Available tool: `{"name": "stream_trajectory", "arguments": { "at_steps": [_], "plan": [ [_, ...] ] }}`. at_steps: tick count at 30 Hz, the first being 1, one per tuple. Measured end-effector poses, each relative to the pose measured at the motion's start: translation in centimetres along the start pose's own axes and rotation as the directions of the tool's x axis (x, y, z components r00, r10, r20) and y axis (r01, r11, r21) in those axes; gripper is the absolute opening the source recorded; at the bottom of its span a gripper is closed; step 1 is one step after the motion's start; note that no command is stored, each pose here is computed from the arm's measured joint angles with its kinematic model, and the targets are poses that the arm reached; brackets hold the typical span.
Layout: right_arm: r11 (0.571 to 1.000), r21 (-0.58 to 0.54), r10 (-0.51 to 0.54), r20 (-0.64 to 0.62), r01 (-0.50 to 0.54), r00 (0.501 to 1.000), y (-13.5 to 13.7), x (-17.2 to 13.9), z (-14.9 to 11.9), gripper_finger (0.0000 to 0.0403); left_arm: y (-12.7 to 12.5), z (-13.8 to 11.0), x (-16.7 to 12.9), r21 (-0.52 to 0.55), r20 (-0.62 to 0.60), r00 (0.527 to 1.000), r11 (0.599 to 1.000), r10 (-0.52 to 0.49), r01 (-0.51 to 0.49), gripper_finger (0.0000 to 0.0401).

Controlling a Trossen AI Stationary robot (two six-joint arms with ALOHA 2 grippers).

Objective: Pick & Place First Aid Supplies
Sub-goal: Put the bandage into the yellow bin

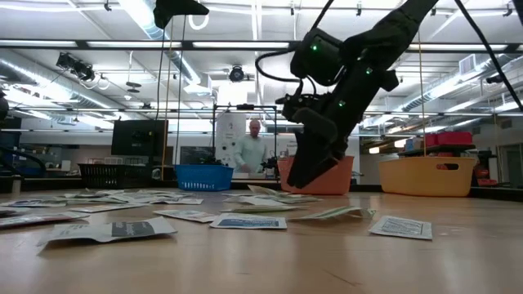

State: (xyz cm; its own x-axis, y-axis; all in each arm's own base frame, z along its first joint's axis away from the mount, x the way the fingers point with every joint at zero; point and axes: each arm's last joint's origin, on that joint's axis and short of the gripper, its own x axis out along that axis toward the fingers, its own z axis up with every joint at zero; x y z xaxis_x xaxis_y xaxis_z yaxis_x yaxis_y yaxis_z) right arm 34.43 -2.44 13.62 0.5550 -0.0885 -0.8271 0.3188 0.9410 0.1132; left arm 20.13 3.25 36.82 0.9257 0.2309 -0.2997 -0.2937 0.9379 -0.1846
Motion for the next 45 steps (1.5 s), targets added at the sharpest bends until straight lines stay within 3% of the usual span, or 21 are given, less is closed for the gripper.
{"name": "stream_trajectory", "arguments": {
  "at_steps": [6, 12, 18, 33, 45],
  "plan": [
    [0.996, -0.088, 0.009, -0.018, -0.011, 1.000, -0.3, -0.4, 1.1, 0.0251, 0.0, 0.0, 0.0, 0.000, 0.000, 1.000, 1.000, 0.000, 0.000, 0.0177],
    [0.957, -0.289, -0.006, 0.001, 0.006, 1.000, 0.0, -1.5, 3.4, 0.0252, 0.1, 0.0, 0.0, 0.000, 0.003, 1.000, 1.000, 0.017, -0.017, 0.0177],
    [0.930, -0.369, -0.021, -0.030, 0.008, 0.999, -0.7, -1.6, 3.4, 0.0252, 0.0, 0.0, 0.0, 0.000, 0.003, 1.000, 1.000, 0.018, -0.018, 0.0177],
    [0.934, -0.353, 0.029, -0.067, -0.051, 0.997, -0.6, -1.7, 3.3, 0.0252, 0.1, 0.0, 0.0, -0.001, 0.003, 1.000, 1.000, 0.018, -0.018, 0.0177],
    [0.932, -0.354, 0.052, -0.089, -0.081, 0.995, 0.4, -3.3, 5.5, 0.0252, 0.1, -0.3, -0.6, 0.009, -0.039, 0.999, 1.000, -0.003, 0.004, 0.0177]
  ]
}}
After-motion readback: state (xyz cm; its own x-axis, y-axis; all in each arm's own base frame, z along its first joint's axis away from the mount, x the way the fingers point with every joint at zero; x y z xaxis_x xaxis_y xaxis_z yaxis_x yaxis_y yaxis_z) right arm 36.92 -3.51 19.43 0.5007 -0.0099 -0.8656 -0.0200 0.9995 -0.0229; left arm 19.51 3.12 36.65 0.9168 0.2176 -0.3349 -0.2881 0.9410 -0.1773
